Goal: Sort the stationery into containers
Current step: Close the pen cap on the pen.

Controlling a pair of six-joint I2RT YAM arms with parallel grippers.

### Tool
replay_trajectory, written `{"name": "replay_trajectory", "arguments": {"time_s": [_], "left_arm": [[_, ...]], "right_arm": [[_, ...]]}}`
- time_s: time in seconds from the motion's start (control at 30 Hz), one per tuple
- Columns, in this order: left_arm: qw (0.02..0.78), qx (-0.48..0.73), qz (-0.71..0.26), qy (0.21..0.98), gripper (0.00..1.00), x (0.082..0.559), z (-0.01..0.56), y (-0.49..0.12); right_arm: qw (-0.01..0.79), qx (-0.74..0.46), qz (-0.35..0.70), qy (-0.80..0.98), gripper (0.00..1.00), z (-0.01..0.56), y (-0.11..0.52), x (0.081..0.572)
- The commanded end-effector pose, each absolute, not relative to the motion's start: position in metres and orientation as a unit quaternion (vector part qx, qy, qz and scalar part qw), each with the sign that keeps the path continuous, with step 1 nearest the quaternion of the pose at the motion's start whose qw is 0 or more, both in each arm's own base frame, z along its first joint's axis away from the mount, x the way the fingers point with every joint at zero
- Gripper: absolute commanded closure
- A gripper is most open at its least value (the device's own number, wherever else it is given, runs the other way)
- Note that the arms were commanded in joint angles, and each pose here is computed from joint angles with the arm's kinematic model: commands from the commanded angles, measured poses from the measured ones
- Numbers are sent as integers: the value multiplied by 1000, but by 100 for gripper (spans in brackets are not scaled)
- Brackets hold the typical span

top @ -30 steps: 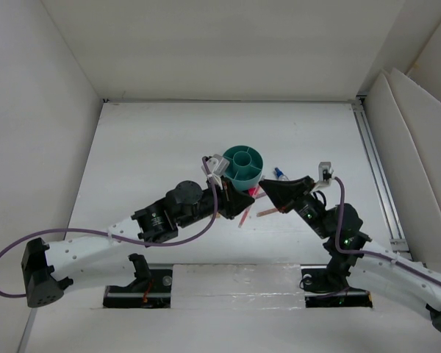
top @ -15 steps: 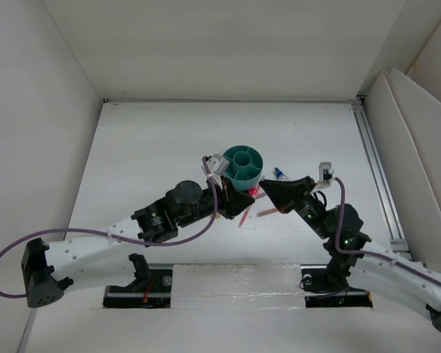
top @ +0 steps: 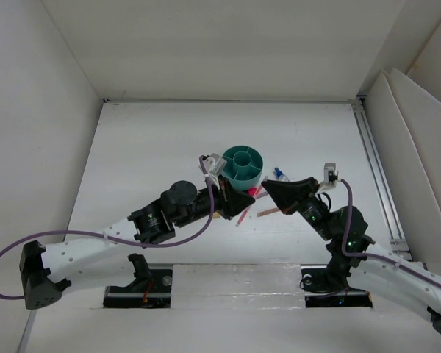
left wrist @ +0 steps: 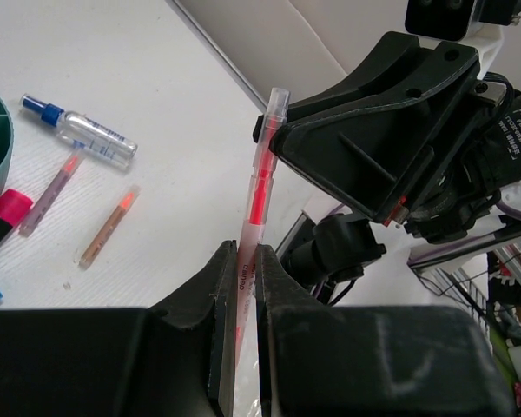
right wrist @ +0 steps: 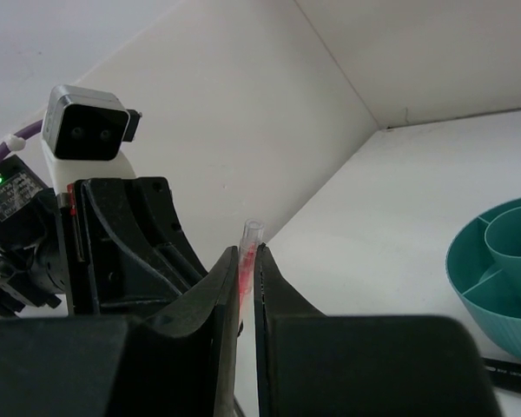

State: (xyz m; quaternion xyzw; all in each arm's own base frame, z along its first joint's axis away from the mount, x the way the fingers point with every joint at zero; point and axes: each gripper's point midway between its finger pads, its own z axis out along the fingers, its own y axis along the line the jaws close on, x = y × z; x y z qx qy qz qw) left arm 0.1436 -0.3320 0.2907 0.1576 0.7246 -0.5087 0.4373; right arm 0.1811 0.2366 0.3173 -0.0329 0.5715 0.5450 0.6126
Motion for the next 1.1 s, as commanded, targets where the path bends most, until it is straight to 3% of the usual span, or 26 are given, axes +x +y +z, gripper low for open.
{"name": "replay_trajectory", "arguments": {"time_s": [0.0, 0.43, 1.07], "left_arm": [[490, 128, -569, 647, 100, 146, 356, -324], [491, 130, -575, 641, 100, 144, 353, -324], [486, 121, -559, 660, 100, 151, 330, -329]], "right_arm": [[598, -56, 518, 609, 88, 291, 242, 182], [607, -38, 516, 604, 74, 299, 236, 185], [612, -39, 525, 590, 68, 308, 232, 180]]}}
